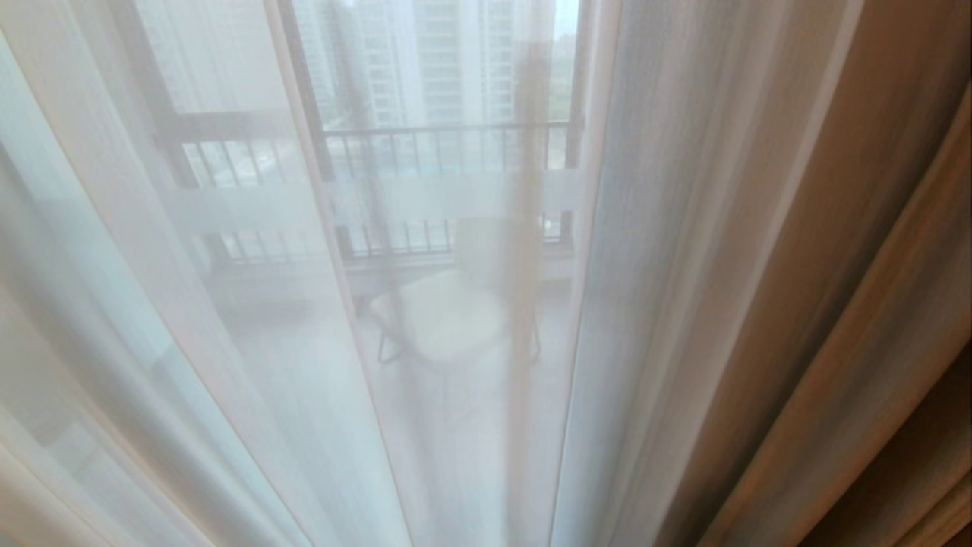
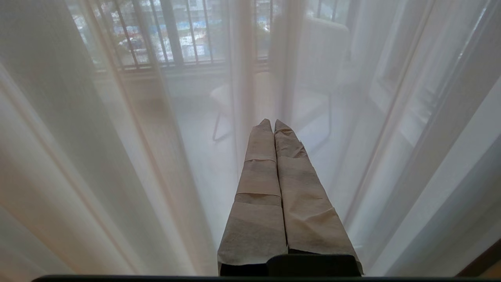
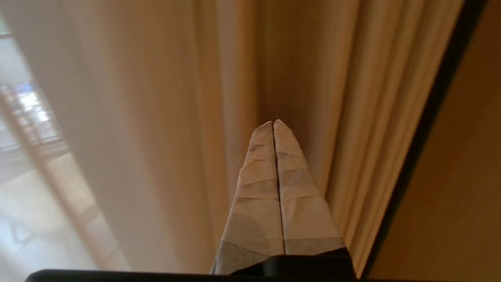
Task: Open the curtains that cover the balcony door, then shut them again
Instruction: Close the outer curtains on both sides
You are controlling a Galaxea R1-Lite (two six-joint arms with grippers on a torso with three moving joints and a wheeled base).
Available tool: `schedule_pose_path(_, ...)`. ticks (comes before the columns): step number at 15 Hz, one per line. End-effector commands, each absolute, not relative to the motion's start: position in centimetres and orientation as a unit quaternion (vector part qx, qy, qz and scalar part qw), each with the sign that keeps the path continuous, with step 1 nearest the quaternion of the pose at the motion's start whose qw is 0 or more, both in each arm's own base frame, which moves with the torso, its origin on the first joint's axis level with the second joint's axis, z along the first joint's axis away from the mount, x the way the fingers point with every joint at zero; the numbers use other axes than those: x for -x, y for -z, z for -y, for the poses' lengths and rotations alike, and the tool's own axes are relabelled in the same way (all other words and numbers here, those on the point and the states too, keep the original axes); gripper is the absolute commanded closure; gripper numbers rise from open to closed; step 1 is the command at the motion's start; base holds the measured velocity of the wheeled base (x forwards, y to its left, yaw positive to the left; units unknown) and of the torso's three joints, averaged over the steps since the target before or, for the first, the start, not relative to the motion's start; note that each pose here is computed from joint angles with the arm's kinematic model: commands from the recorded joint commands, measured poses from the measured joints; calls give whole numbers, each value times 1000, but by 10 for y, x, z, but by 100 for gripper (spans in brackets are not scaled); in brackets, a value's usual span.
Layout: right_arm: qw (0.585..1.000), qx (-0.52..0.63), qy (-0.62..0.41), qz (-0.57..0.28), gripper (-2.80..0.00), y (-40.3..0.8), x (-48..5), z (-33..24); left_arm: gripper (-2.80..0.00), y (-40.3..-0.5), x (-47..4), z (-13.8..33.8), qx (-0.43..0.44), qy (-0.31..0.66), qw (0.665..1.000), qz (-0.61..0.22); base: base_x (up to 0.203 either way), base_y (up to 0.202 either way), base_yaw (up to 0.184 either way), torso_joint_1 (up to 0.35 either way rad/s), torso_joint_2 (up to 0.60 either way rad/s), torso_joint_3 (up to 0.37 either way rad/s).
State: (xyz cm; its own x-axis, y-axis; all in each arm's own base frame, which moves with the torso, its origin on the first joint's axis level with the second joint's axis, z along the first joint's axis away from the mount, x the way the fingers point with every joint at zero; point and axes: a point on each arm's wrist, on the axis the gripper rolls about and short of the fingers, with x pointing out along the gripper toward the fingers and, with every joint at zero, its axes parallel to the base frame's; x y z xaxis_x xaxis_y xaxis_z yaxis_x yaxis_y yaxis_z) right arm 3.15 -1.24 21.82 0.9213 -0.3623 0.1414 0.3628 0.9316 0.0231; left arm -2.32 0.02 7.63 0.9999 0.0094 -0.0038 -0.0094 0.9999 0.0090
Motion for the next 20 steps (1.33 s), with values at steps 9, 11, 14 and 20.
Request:
schedule_pose_path(9, 976, -16, 207, 69, -280, -272, -80, 36, 0, -76, 23, 0, -5, -5, 1000, -2, 0, 0, 0, 0, 0, 0)
schedule_pose_path(11, 975, -27, 205, 76, -280, -281, -91, 41, 0, -76, 23, 0, -5, -5, 1000, -2, 0, 0, 0, 0, 0, 0)
schedule_pose_path(14, 976, -38, 194, 95, -280, -294, -113, 50, 0, -76, 23, 0, -5, -5, 1000, -2, 0, 0, 0, 0, 0, 0)
schedule_pose_path(20, 975, -71, 152, 146, -280, -324, -165, 72, 0, -76, 23, 0, -5, -5, 1000, -2, 0, 0, 0, 0, 0, 0)
